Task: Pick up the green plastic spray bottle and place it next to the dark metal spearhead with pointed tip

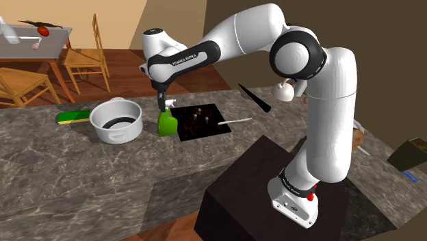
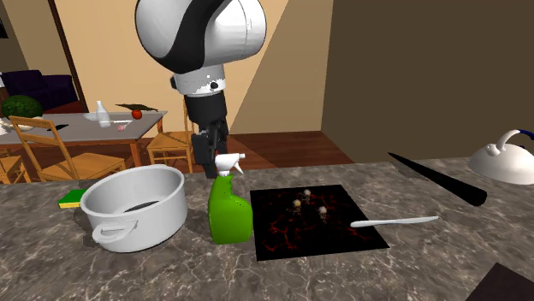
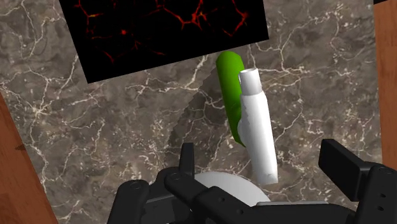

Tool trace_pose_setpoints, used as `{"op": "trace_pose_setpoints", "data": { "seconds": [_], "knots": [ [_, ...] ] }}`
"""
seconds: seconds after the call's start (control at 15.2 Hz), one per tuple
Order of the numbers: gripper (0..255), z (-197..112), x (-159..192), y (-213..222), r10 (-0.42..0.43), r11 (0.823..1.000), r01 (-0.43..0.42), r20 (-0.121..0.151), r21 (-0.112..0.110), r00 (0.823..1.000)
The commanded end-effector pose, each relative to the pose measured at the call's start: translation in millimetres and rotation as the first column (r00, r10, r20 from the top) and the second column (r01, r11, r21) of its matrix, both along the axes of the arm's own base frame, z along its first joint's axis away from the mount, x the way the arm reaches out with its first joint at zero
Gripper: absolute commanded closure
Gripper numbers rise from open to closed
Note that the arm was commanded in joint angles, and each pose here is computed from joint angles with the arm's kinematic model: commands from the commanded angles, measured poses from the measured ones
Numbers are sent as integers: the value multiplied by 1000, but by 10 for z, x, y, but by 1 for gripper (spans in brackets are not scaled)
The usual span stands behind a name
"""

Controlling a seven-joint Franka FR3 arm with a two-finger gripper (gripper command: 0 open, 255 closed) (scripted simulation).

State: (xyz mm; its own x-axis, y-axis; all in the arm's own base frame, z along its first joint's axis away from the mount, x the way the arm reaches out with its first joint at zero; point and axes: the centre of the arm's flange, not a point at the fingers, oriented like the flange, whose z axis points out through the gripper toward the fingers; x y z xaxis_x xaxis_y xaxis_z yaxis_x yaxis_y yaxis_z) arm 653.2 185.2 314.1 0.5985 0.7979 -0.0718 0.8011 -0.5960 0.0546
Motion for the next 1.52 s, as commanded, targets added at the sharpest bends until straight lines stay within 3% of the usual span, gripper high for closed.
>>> {"op": "trace_pose_setpoints", "data": {
  "seconds": [0.0, 0.26, 0.33, 0.92, 1.45],
  "knots": [
    [0, -10, 1, 0, 0, 1000, 0, 0, 0, 1000],
    [0, -9, 0, 0, 0, 1000, 0, 0, 0, 1000],
    [255, -9, 0, 0, 0, 1000, 0, 0, 0, 1000],
    [255, -10, 1, 0, 0, 1000, 0, 0, 0, 1000],
    [255, 413, 1, 0, 0, 1000, 0, 0, 0, 1000]
  ]
}}
